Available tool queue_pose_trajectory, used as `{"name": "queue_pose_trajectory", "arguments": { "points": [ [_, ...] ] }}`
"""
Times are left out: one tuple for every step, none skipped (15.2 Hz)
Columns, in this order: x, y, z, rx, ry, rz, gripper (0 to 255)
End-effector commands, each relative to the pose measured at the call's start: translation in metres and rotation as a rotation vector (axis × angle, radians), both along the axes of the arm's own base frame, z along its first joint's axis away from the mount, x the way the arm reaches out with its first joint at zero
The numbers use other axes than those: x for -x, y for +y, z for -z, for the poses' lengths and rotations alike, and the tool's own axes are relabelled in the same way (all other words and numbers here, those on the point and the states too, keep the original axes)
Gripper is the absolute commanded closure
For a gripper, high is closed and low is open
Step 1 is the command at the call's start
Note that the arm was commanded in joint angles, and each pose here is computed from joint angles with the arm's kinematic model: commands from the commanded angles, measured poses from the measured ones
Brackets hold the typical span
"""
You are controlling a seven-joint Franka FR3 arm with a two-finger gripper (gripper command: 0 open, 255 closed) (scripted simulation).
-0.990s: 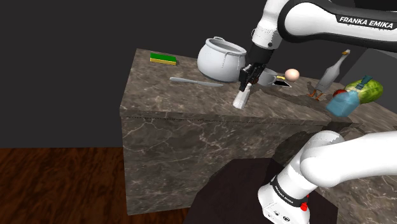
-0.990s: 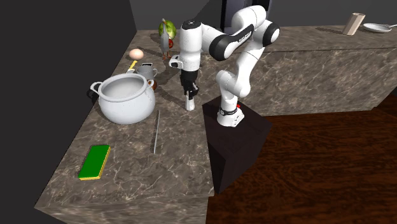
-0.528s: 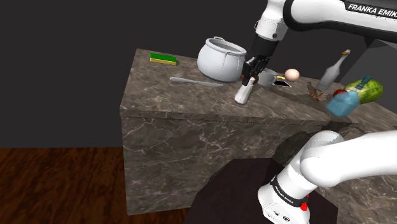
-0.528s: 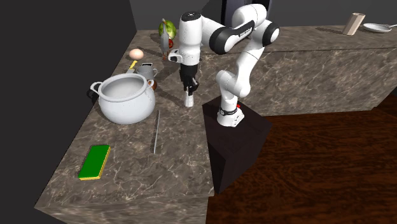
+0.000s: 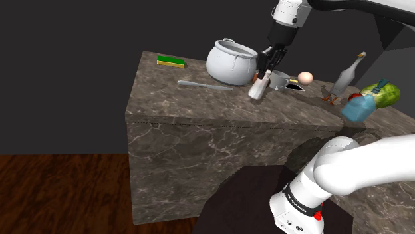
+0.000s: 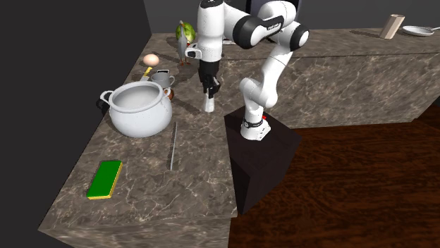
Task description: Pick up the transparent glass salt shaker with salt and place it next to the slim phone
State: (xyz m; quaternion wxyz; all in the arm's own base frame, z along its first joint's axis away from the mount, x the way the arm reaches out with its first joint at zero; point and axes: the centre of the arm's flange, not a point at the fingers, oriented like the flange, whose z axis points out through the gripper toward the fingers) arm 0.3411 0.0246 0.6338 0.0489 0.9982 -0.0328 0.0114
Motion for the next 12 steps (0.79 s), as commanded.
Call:
{"name": "queue_pose_trajectory", "arguments": {
  "points": [
    [0.0,-0.001,-0.011,0.0,0.0,0.0,255],
    [0.0,-0.001,-0.016,0.0,0.0,0.0,255],
    [0.0,-0.001,-0.022,0.0,0.0,0.0,255],
    [0.0,-0.001,-0.027,0.0,0.0,0.0,255],
    [0.0,-0.001,-0.032,0.0,0.0,0.0,255],
    [0.0,-0.001,-0.038,0.0,0.0,0.0,255],
    [0.0,-0.001,-0.043,0.0,0.0,0.0,255],
    [0.0,-0.001,-0.048,0.0,0.0,0.0,255],
    [0.0,-0.001,-0.053,0.0,0.0,0.0,255],
    [0.0,-0.001,-0.059,0.0,0.0,0.0,255],
    [0.0,-0.001,-0.064,0.0,0.0,0.0,255],
    [0.0,-0.001,-0.069,0.0,0.0,0.0,255]
  ]
}}
